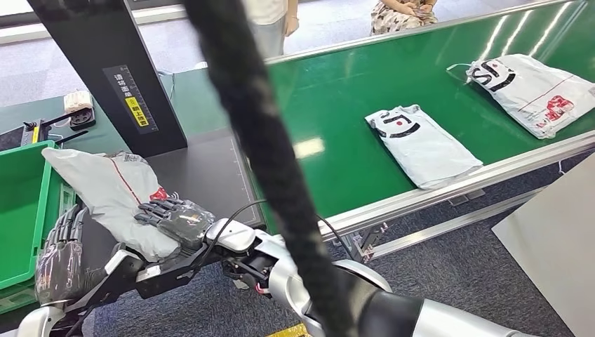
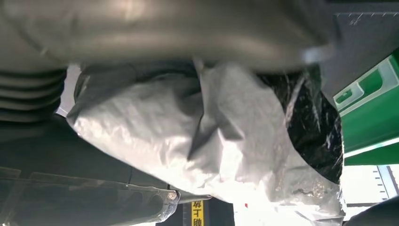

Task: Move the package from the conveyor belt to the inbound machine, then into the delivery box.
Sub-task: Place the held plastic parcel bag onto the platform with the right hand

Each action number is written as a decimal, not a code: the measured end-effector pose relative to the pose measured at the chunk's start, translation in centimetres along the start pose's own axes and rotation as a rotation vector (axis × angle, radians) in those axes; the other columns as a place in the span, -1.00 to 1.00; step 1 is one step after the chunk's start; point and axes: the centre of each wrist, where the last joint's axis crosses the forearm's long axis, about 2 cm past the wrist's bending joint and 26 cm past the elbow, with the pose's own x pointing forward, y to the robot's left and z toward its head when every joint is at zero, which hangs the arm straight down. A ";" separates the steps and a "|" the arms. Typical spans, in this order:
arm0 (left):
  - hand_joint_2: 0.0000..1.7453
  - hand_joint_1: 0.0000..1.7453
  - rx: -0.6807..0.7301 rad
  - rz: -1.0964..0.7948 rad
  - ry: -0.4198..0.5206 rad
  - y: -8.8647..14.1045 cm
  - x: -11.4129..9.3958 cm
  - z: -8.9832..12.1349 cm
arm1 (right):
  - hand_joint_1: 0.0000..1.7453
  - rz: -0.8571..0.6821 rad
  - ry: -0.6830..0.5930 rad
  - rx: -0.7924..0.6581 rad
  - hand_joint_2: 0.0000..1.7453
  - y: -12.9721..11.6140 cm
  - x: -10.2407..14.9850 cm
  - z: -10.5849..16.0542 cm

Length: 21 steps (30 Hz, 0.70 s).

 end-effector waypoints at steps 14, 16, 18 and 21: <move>-1.00 -1.00 -0.013 0.013 -0.062 -0.7 1.4 0.4 | -1.00 -0.080 0.179 -0.253 -1.00 -2.9 -6.3 1.9; -1.00 -1.00 -0.017 0.013 -0.060 -0.8 1.4 0.7 | -1.00 -0.099 0.199 -0.305 -1.00 -3.8 -7.5 2.4; -1.00 -1.00 -0.020 0.014 -0.060 -0.9 1.5 1.0 | -1.00 -0.114 0.216 -0.350 -1.00 -4.6 -8.6 3.0; -1.00 -1.00 -0.021 0.015 -0.059 -1.0 1.5 1.2 | -1.00 -0.126 0.238 -0.398 -1.00 -5.4 -9.7 3.8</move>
